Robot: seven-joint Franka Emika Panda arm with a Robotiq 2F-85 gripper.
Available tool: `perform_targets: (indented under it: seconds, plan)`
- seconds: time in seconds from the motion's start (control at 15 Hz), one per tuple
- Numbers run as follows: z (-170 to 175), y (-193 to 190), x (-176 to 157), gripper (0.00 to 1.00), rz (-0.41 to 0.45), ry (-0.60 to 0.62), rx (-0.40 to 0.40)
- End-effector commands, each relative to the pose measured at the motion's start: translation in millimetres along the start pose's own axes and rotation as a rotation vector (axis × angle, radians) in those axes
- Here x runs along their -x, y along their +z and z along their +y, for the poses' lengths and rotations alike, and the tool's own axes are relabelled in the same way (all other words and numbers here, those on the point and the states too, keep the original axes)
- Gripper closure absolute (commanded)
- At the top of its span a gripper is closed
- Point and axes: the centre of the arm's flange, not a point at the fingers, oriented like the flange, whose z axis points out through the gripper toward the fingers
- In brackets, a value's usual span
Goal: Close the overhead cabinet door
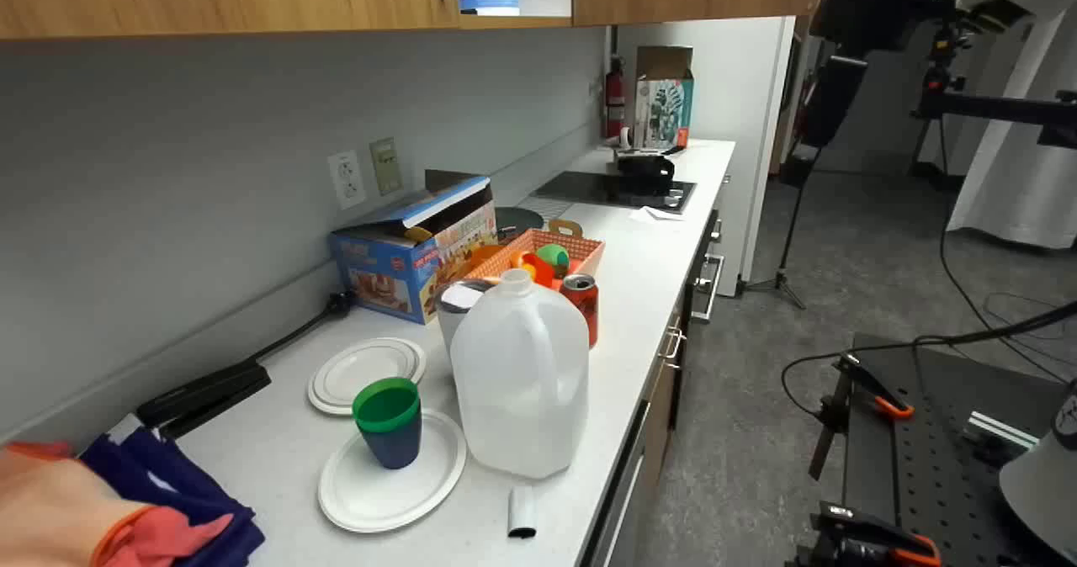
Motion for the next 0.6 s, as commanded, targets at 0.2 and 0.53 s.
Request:
perform_targets:
  seconds: [0.2,0.53]
  plan:
    - [0.1,3.8,0.0,0.00,-0.012,0.000,0.000]
    - [0.2,5.3,-0.4,0.00,-0.017,0.001,0.000]
